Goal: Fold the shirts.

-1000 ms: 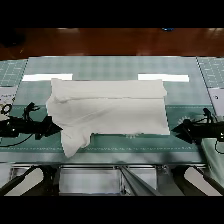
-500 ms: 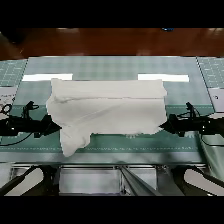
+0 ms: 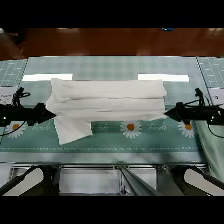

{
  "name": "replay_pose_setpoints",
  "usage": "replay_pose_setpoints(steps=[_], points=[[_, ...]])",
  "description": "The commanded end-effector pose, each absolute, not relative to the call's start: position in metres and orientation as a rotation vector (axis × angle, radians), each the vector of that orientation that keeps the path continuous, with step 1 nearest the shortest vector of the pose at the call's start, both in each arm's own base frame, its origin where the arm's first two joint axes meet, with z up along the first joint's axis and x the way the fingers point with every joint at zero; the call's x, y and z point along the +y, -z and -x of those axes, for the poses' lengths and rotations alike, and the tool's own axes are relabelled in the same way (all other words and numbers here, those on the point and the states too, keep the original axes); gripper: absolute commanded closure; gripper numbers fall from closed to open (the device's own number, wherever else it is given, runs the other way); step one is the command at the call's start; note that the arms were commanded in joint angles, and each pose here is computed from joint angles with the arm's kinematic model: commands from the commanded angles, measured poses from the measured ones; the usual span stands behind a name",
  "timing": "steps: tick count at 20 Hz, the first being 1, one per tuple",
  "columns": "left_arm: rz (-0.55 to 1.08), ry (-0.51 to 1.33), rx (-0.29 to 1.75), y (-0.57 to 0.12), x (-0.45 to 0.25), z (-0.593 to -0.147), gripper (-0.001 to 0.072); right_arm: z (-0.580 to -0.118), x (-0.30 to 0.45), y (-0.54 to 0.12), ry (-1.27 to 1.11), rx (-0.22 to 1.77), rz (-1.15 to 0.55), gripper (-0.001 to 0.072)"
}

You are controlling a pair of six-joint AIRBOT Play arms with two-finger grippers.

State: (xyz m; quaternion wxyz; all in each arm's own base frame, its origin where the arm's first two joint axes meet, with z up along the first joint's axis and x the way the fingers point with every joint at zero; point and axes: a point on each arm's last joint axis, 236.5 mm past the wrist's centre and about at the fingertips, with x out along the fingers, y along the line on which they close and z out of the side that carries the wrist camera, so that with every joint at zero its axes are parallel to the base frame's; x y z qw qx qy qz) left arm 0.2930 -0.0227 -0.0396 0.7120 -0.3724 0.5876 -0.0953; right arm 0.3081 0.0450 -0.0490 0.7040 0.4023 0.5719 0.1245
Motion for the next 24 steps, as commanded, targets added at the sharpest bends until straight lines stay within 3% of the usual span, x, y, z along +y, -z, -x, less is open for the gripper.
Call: replay_pose_setpoints(steps=[1, 10, 16, 24], points=[[0.872, 0.229, 1.199, 0.018, -0.017, -0.337, 0.0685, -0.347, 0.047, 0.031, -0.318, 1.238, -0.834, 0.0685], [0.862, 0.294, 1.239, 0.024, -0.032, -0.44, 0.0685, -0.442, 0.042, 0.042, -0.32, 1.194, -0.783, 0.0685], [0.86, 0.296, 1.223, 0.032, -0.027, -0.49, 0.0685, -0.479, 0.033, 0.056, -0.32, 1.184, -0.788, 0.0685], [0.853, 0.314, 1.245, 0.056, -0.036, -0.516, 0.0685, -0.5, 0.025, 0.081, -0.289, 1.173, -0.812, 0.0685]])
